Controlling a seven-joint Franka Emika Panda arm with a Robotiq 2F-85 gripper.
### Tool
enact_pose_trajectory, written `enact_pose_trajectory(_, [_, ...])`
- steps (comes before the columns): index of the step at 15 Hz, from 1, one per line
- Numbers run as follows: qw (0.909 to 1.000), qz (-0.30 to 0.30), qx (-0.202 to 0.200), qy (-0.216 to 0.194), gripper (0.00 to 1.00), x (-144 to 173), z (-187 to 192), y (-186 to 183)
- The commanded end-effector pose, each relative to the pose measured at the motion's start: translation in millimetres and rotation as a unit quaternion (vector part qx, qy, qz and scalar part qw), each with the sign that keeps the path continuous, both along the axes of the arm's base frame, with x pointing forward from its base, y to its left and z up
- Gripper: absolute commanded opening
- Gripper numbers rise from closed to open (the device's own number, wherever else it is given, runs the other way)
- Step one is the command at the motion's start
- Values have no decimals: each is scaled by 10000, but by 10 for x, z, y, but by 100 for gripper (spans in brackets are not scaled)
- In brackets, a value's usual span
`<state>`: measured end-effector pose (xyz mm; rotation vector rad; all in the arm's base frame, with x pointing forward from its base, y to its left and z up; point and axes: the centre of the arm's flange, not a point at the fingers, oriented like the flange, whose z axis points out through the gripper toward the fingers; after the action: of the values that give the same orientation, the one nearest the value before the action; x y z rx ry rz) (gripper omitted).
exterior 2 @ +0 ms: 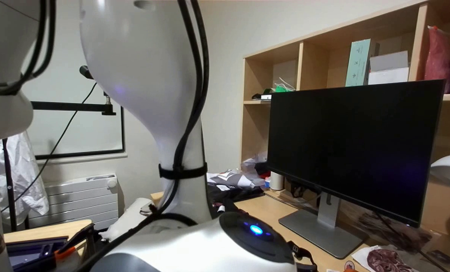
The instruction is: Put the yellow object in the open drawer
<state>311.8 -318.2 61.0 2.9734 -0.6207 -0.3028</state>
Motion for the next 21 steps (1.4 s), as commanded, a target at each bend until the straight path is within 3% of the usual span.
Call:
enact_pose_trajectory(1, [9955,946,-77,-67,13,-190,-208,113])
enact_pose_trajectory(8, [9762,2111,36,-492,12,-440,-341,494])
enact_pose_trajectory(13, [9736,2218,42,-536,12,-455,-412,418])
enact_pose_trajectory(14, [9750,2157,50,-529,56,-444,-415,383])
enact_pose_trajectory(16, [9765,2078,35,-569,62,-450,-411,311])
enact_pose_trajectory(21, [9809,1804,-11,-731,95,-458,-345,197])
